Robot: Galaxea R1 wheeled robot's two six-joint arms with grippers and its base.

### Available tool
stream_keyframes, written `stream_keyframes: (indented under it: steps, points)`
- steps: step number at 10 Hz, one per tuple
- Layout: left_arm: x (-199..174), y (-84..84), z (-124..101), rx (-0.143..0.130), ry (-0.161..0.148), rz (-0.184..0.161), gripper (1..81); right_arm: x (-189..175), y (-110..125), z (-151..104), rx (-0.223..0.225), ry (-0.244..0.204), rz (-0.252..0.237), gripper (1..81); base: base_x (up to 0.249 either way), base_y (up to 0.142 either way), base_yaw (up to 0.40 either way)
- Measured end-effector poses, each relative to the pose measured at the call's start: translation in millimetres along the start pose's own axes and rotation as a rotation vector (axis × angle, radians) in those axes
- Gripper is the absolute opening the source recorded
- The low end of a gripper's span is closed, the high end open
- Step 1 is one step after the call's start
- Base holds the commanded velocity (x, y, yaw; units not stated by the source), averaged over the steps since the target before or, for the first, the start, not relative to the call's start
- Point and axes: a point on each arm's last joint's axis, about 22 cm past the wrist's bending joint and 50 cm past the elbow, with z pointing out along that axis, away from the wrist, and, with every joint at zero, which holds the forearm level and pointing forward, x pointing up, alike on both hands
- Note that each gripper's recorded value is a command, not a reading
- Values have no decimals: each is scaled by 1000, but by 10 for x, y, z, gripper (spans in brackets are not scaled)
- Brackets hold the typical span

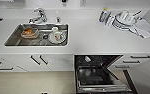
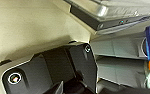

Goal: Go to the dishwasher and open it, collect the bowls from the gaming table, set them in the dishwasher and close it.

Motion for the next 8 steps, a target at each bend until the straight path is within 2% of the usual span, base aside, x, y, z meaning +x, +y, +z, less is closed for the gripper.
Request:
stream_keyframes:
  steps: [2,3,4,5,6,8]
  points:
    - [-903,-256,90,16,-50,-92,811,439,-258,47,41,34,24,10,0,0,0]
    - [-1377,-468,98,45,-71,-135,811,679,-389,67,62,52,34,10,0,0,0]
    - [-1723,-719,64,86,-80,-164,811,848,-485,79,76,63,43,10,0,0,0]
    - [-1989,-981,5,124,-66,-176,811,1044,-591,60,87,65,71,10,0,0,0]
    - [-2252,-1149,-32,147,-54,-187,811,1213,-653,20,91,70,88,10,0,0,0]
    - [-2794,-1268,-65,161,-41,-203,811,1557,-873,12,118,85,105,10,0,0,0]
